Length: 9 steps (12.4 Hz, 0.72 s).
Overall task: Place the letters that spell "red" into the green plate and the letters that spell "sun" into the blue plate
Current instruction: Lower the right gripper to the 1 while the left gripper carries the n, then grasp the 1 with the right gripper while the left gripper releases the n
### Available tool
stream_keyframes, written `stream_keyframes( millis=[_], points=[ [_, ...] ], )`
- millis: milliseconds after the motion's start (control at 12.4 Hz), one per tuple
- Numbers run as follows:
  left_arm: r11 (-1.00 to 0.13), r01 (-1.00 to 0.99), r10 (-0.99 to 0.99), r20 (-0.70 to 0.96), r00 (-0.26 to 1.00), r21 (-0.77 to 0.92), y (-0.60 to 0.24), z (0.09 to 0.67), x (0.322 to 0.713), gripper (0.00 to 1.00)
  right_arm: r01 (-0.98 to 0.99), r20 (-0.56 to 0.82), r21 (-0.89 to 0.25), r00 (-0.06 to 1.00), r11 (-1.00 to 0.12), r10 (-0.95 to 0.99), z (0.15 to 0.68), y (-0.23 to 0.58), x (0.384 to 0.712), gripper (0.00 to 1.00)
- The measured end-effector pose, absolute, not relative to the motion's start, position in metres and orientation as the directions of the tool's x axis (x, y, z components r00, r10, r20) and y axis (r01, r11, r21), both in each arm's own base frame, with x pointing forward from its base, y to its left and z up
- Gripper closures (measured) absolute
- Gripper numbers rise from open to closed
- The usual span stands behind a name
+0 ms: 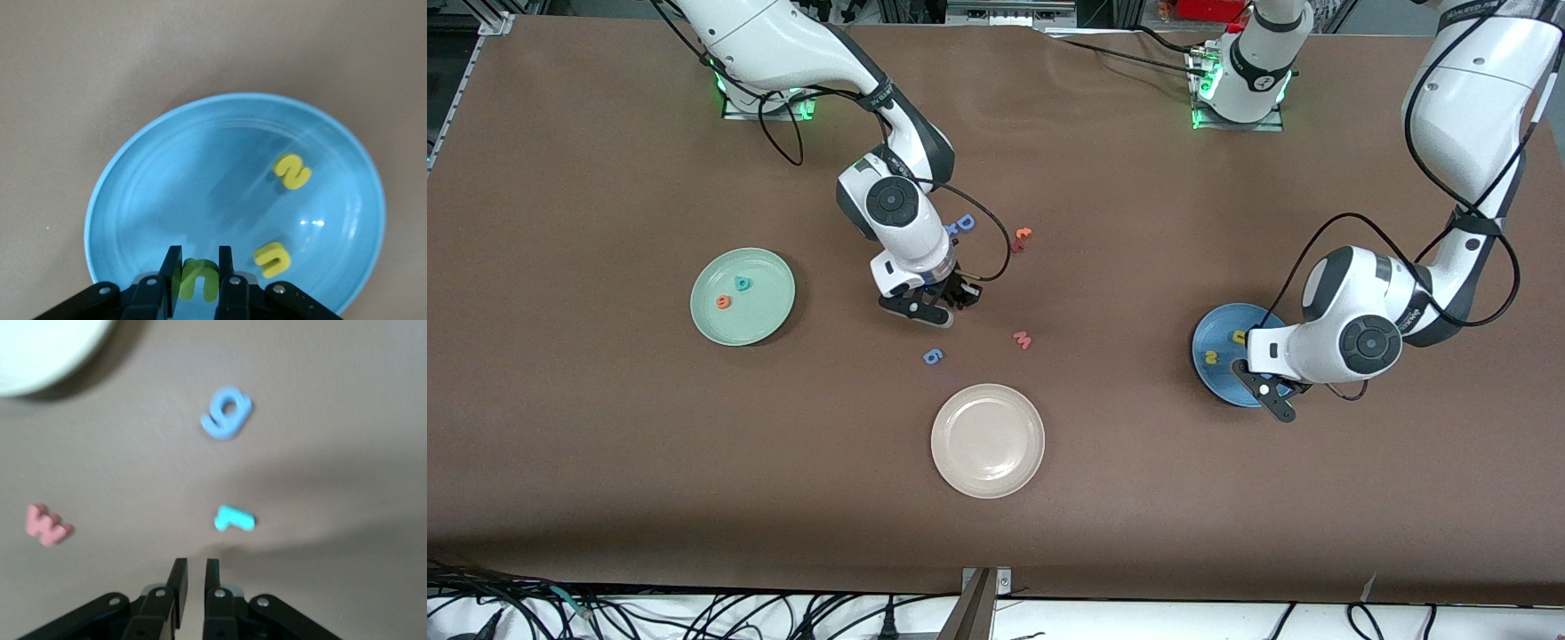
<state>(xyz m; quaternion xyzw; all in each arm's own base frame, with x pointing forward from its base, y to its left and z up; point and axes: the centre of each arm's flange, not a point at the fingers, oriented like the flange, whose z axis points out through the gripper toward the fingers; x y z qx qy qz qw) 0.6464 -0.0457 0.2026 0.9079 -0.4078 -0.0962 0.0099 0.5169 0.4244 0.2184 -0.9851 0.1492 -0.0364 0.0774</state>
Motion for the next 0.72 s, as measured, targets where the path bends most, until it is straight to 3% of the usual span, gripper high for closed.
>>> stream_keyframes(
  millis=[80, 161, 321, 643, 723],
  points=[
    [-0.659, -0.746, -0.749, -0.166, 0.641, 0.096, -0.044, 0.200, 0.646, 0.74, -0.269, 0.081, -0.163, 0.955, -0.949, -0.284, 0.226, 0.423, 0.524, 0.69],
    [-0.654, -0.751, -0.754, -0.166, 0.636, 0.094, -0.045, 0.200, 0.646, 0.67, -0.244, 0.115, -0.159, 0.958, -0.957, -0.263, 0.233, 0.421, 0.531, 0.58],
    [-0.630, -0.771, -0.774, -0.161, 0.612, 0.094, -0.048, 0.201, 0.646, 0.46, -0.184, 0.172, -0.136, 0.963, -0.973, -0.207, 0.239, 0.422, 0.536, 0.39],
    [-0.606, -0.791, -0.792, -0.143, 0.593, 0.079, -0.048, 0.215, 0.652, 0.01, -0.126, 0.181, -0.079, 0.974, -0.989, -0.138, 0.215, 0.423, 0.528, 0.39],
    [-0.601, -0.797, -0.796, -0.138, 0.589, 0.067, -0.053, 0.232, 0.655, 0.00, -0.118, 0.174, -0.065, 0.976, -0.991, -0.128, 0.206, 0.423, 0.525, 0.39]
  ],
)
